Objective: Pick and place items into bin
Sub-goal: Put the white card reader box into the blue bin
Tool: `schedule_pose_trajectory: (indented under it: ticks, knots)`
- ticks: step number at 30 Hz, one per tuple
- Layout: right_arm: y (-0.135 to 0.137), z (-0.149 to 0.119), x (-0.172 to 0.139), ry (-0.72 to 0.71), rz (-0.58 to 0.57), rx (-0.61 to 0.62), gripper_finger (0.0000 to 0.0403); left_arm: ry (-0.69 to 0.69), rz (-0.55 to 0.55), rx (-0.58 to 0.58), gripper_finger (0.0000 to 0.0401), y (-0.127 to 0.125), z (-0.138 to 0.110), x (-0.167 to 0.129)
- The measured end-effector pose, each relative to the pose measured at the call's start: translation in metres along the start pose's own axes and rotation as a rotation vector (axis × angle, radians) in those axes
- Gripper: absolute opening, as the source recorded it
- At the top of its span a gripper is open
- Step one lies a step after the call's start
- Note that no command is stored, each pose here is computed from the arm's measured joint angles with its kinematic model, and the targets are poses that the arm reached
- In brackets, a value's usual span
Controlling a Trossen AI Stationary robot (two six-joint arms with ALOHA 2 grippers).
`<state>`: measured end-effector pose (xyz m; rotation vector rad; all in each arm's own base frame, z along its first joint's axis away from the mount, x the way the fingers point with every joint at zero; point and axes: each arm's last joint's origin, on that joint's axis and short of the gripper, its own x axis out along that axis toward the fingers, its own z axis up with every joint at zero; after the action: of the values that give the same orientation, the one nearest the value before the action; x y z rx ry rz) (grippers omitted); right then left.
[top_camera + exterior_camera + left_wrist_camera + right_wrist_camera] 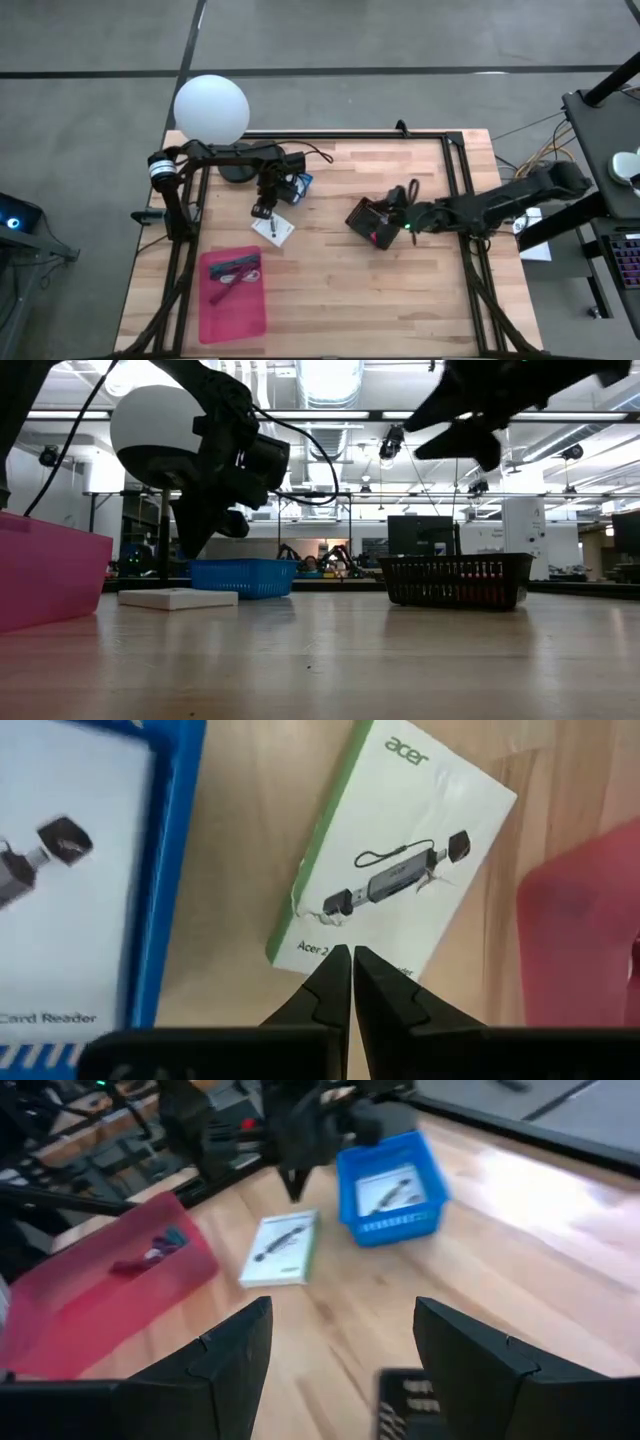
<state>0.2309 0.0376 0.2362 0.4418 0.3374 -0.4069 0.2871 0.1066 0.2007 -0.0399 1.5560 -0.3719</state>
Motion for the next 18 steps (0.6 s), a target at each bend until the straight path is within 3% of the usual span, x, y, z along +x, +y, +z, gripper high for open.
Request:
schedule_pose_trajectory:
  ticks: [6,10,18]
  knots:
    - [0.013,-0.013,0.045,-0.071,0.075,0.005,0.0228,0.045,-0.039,-0.075,0.0000,-0.003,-0.005,0.000]
    - [0.018,-0.022,0.072,-0.139,0.100,-0.019,0.0228,0.060,-0.054,-0.183,0.0000,-0.004,-0.008,0.001]
    - [0.051,-0.027,0.122,-0.113,0.196,-0.329,0.0228,0.100,-0.064,-0.447,0.0000,-0.001,-0.017,0.010]
